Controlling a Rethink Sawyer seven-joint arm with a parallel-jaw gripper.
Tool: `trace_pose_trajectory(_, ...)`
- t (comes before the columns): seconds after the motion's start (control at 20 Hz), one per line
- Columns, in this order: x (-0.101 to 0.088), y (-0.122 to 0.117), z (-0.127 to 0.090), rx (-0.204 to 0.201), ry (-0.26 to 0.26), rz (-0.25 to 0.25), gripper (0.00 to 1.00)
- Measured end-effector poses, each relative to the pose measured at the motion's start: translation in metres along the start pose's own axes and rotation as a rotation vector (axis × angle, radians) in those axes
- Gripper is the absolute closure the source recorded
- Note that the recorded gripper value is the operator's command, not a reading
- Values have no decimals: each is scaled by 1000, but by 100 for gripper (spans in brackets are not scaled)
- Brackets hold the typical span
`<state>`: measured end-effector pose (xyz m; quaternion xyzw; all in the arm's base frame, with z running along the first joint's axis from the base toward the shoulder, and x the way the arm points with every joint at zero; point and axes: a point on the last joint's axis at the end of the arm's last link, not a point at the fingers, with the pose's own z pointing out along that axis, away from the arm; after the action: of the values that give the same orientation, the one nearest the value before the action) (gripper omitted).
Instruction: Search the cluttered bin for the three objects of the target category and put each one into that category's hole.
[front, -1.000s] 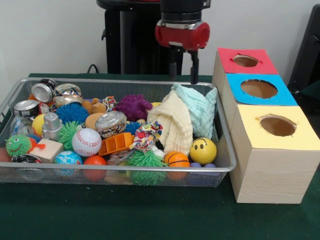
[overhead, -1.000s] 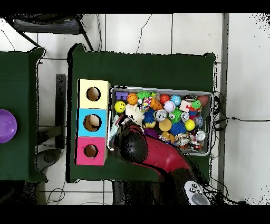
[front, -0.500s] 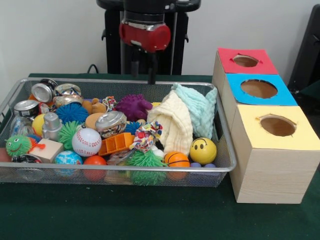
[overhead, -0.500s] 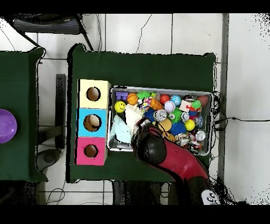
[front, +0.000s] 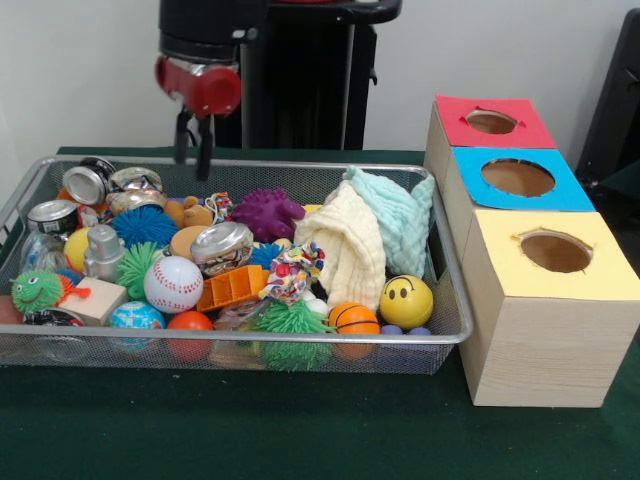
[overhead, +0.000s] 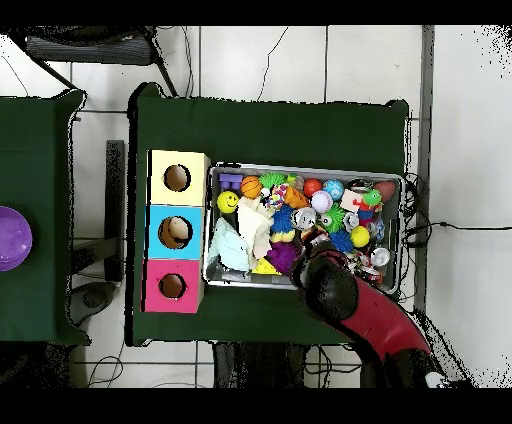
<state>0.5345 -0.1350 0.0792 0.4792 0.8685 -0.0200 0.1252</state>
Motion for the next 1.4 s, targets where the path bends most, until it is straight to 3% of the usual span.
trace_pose_trajectory(0.25, -13, -37, 32, 10, -48, 44, 0)
trace_pose_trajectory(0.45, -8, -69, 63, 37, -30, 81, 0)
trace_pose_trajectory(0.8, -6, -61, 72, 13, -22, 84, 0)
trace_pose_trajectory(1.4, 22, -49, 63, 31, 57, 45, 0)
